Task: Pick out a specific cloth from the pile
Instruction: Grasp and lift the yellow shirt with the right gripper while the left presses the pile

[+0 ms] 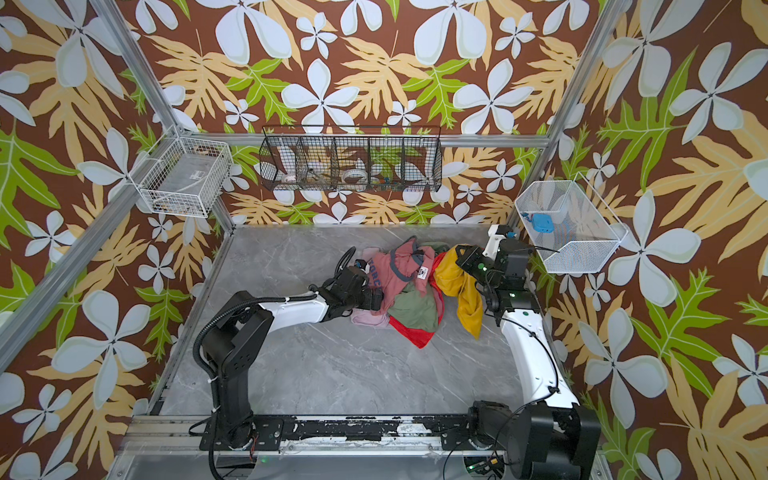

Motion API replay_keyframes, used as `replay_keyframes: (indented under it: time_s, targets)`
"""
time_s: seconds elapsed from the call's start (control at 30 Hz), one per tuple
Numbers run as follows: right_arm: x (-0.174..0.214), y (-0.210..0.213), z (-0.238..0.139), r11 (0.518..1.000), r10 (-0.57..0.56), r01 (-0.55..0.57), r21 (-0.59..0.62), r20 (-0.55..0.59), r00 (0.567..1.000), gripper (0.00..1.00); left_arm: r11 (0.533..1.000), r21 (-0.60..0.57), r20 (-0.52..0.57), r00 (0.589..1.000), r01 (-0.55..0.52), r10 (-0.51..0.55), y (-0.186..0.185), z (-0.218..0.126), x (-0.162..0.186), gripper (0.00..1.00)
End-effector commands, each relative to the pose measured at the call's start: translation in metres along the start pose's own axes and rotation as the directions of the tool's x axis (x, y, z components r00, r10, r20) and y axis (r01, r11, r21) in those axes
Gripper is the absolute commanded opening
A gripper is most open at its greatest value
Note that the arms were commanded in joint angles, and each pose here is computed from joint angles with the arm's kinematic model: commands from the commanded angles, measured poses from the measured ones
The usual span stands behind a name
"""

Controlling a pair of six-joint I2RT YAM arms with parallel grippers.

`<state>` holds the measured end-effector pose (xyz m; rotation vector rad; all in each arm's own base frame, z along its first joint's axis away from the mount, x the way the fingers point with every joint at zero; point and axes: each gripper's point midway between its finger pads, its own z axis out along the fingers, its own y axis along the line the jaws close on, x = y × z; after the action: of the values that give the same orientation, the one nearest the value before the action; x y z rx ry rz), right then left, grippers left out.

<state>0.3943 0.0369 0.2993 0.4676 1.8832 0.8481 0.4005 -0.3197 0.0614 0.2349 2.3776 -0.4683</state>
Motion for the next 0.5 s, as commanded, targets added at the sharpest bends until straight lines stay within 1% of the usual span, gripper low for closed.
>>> replay_keyframes:
  time_s: [0.0, 0.17, 0.47]
  targets:
    - [-0.021, 0.035, -0.005, 0.99, 0.004, 0.005, -0.14, 0.064, 0.998, 0.0, 1.0, -0.026, -0.039, 0.999, 0.013, -0.015, 0.003, 0.004, 0.008, 0.96]
    - [-0.028, 0.054, -0.008, 0.973, 0.061, -0.045, -0.225, 0.063, 0.996, 0.0, 0.999, -0.043, -0.05, 0.999, 0.015, -0.017, 0.004, 0.008, 0.007, 0.96]
    - [-0.038, 0.091, -0.025, 0.951, 0.051, -0.024, -0.309, 0.08, 0.995, 0.0, 0.999, -0.038, -0.057, 0.998, 0.021, -0.024, 0.0, 0.012, 0.005, 0.96]
